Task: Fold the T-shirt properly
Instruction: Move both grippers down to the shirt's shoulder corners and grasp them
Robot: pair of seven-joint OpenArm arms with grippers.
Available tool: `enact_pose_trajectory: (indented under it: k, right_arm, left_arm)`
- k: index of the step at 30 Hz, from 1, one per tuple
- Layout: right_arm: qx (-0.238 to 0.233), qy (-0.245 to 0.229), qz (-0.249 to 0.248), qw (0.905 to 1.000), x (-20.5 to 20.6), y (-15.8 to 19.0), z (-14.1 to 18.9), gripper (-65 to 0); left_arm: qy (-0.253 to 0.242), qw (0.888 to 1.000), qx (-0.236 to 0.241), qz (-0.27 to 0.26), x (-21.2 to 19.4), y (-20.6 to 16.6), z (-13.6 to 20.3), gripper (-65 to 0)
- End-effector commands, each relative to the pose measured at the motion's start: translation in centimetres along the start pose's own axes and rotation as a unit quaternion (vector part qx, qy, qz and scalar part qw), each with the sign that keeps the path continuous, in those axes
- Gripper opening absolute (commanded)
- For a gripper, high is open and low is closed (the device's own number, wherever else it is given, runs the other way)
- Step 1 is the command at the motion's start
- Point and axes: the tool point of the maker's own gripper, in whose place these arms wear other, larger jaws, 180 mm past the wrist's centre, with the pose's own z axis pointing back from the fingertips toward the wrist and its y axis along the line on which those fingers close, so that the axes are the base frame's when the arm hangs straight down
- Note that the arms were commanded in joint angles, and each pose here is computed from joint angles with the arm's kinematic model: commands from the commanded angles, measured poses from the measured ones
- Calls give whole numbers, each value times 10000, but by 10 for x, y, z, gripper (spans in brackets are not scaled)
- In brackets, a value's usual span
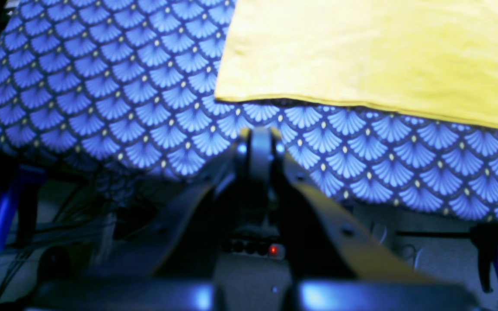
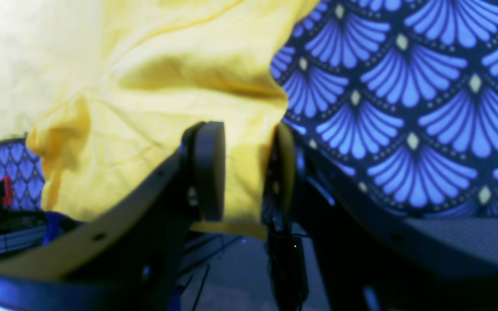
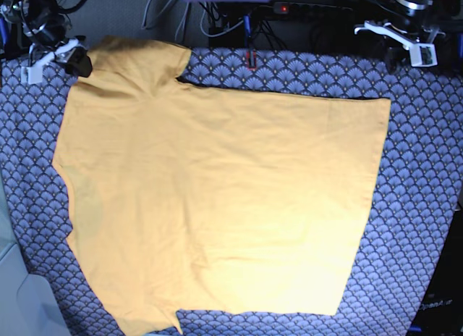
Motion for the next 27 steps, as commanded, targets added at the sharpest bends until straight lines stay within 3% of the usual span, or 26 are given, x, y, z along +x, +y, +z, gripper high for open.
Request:
enact_pose_trajectory:
  k: [1,10,27]
  right_arm:
    - [-88,294,100,9995,-11,-4,3,-440]
    - [-36,665,59,9978,-32,1,4,-531]
    - [197,819,162,9963,-38,16,-5,-556]
  left_arm:
    - [-143,9999,-15,-44,8,1,3,-650]
    - [-158,9999,-15,-43,9,1,3,-650]
    - [-158,9999,-12,-32,9,1,2,-650]
